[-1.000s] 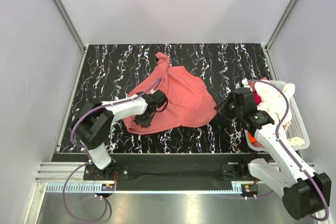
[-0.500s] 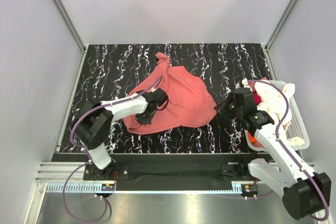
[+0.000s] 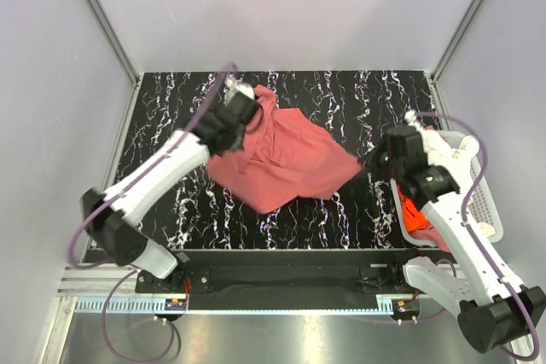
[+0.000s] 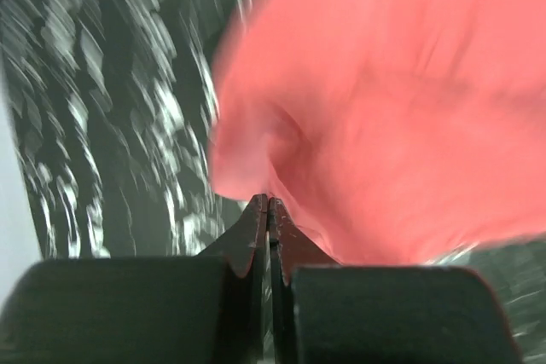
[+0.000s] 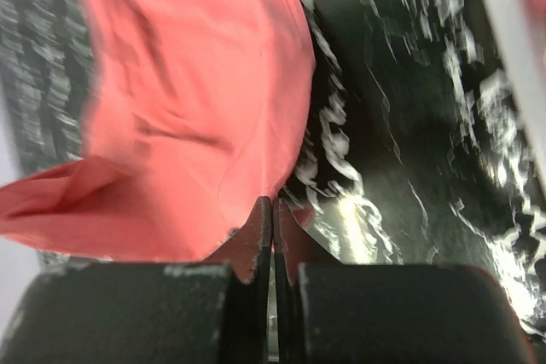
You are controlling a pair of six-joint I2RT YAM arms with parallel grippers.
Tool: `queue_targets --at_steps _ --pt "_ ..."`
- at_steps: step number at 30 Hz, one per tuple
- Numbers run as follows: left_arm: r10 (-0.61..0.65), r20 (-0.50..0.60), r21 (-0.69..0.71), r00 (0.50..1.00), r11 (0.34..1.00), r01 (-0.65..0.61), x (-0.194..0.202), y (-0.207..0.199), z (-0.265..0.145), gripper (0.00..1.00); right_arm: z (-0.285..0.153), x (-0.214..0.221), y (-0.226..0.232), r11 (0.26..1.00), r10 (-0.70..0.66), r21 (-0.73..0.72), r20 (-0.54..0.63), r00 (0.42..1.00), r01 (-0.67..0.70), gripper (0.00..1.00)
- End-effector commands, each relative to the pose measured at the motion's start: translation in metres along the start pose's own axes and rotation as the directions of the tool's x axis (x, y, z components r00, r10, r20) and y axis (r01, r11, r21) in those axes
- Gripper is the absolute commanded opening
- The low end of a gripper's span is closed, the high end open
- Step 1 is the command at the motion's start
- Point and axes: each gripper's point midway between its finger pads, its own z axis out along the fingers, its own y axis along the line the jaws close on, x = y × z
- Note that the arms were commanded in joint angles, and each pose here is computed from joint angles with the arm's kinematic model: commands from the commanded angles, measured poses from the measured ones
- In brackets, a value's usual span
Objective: Fold and stack the t-shirts
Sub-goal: Flatten the tshirt out
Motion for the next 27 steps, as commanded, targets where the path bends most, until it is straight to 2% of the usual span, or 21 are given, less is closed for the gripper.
queue_targets --at_steps 1,3,5,11,16,19,20,22,24,25,26,27 --pt "-0.215 0.338 -0.001 0.916 0.973 0.229 -0.074 0.071 -0.111 0.00 -0.064 -0.077 0.043 0.997 -0.012 -0.066 0.219 0.976 0.027 0.00" --pt "-0.318 0.437 0.073 0.842 0.945 0.319 -0.091 0.093 -0.156 0.00 -0.086 -0.090 0.055 0.994 -0.002 -0.108 0.249 0.968 0.030 0.00" --pt "-0.447 0.504 0.197 0.739 0.893 0.406 -0.090 0.115 -0.203 0.00 -0.117 -0.103 0.068 0.987 0.026 -0.159 0.283 0.959 0.020 0.00" --pt "-0.680 0.546 0.484 0.489 0.732 0.479 -0.050 0.163 -0.290 0.00 -0.216 -0.113 0.066 0.957 0.152 -0.287 0.371 0.916 -0.042 0.00" --pt "-0.766 0.519 0.622 0.379 0.643 0.447 -0.026 0.183 -0.331 0.00 -0.294 -0.112 0.051 0.899 0.308 -0.424 0.434 0.847 -0.110 0.00" --pt "-0.761 0.518 0.623 0.390 0.648 0.437 -0.028 0.180 -0.331 0.00 -0.302 -0.117 0.056 0.891 0.314 -0.444 0.442 0.840 -0.100 0.00" --pt "-0.755 0.519 0.613 0.401 0.656 0.441 -0.029 0.178 -0.327 0.00 -0.292 -0.121 0.062 0.902 0.293 -0.422 0.436 0.851 -0.095 0.00" --pt "-0.715 0.539 0.549 0.445 0.699 0.459 -0.041 0.170 -0.308 0.00 -0.279 -0.129 0.074 0.913 0.244 -0.405 0.440 0.864 -0.051 0.00" --pt "-0.668 0.564 0.479 0.484 0.743 0.467 -0.063 0.158 -0.285 0.00 -0.245 -0.141 0.091 0.935 0.175 -0.354 0.426 0.887 -0.014 0.00" --pt "-0.611 0.592 0.401 0.526 0.789 0.467 -0.070 0.154 -0.266 0.00 -0.232 -0.145 0.099 0.939 0.152 -0.344 0.420 0.895 0.002 0.00" --pt "-0.581 0.607 0.357 0.543 0.809 0.466 -0.079 0.151 -0.256 0.00 -0.201 -0.151 0.108 0.954 0.116 -0.301 0.396 0.911 0.009 0.00" --pt "-0.561 0.625 0.324 0.542 0.819 0.474 -0.091 0.149 -0.248 0.00 -0.189 -0.162 0.118 0.955 0.087 -0.293 0.418 0.904 0.043 0.00"
